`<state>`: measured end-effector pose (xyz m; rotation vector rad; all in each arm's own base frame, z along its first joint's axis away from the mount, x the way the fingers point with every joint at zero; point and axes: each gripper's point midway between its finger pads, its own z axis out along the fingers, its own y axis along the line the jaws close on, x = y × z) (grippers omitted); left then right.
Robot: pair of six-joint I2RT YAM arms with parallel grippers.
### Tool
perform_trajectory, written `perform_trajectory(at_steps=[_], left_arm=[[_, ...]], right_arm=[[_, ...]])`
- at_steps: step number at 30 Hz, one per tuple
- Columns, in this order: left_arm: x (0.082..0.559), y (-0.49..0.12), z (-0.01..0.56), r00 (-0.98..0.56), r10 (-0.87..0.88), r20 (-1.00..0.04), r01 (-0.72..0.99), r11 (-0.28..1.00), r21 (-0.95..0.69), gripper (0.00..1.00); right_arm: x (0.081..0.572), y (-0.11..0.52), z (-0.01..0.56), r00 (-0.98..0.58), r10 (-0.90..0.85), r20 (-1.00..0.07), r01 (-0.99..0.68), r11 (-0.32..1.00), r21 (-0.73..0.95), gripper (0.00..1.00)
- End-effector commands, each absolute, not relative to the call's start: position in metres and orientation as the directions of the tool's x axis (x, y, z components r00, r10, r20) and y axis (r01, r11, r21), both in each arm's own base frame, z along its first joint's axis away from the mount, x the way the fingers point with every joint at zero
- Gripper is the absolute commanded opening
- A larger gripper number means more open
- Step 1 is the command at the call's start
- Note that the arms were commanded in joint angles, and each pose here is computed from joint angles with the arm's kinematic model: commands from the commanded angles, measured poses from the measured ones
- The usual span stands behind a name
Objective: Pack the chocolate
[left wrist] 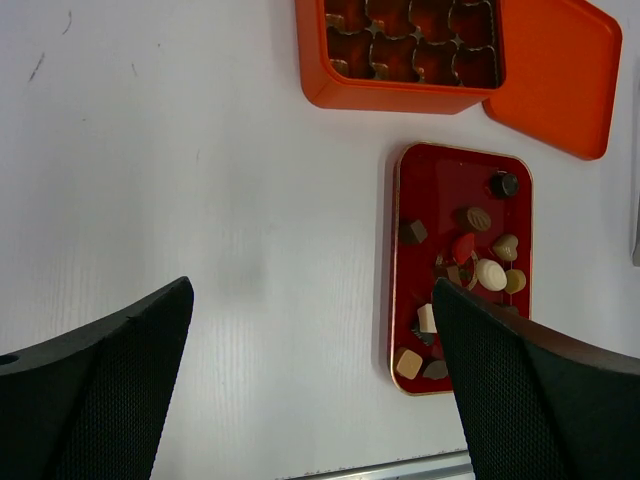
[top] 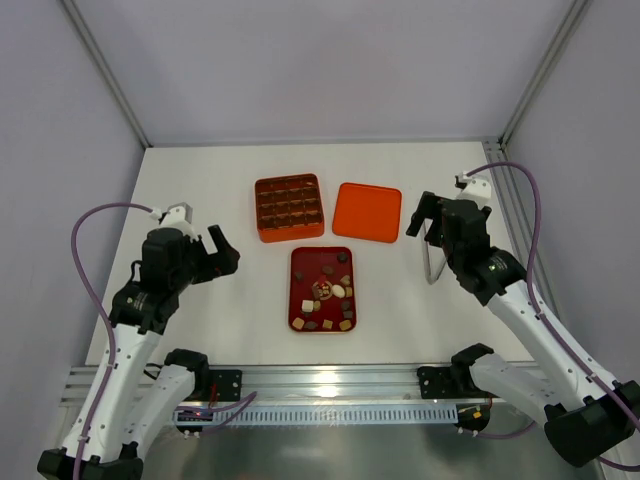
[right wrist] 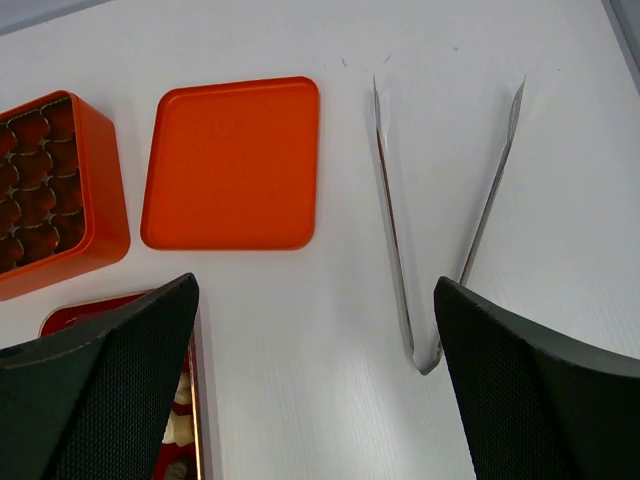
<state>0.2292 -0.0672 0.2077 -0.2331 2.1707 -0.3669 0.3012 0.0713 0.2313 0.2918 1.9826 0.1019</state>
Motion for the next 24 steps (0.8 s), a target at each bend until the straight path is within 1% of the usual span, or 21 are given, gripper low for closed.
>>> perform_trajectory(at_steps=[1,14,18,21,24], left_arm=[[0.234,-0.067,0.218,-0.542,-0.312,-0.780,-0.025,0.934,-0.356,1.00],[0.234,-0.066,0.219,-0.538,-0.313,-0.783,-0.025,0.934,-0.357,1.00],[0.233,-0.071,0.220,-0.547,-0.308,-0.778,0.001,0.929,-0.369,1.00],[0.232,-0.073,0.222,-0.548,-0.307,-0.778,0.012,0.927,-0.375,1.00],[0.230,-0.077,0.223,-0.557,-0.301,-0.774,0.034,0.923,-0.383,1.00]], right_arm=[[0.304,0.074,0.250,-0.356,0.269,-0.895,0.143,0.962,0.232,1.00],[0.306,0.073,0.244,-0.433,0.226,-0.872,0.156,0.972,0.175,1.00],[0.313,0.052,0.235,-0.463,0.251,-0.850,0.203,0.964,0.174,1.00],[0.319,0.037,0.217,-0.519,0.294,-0.802,0.223,0.953,0.204,1.00],[0.323,0.024,0.200,-0.549,0.300,-0.780,0.260,0.948,0.182,1.00]])
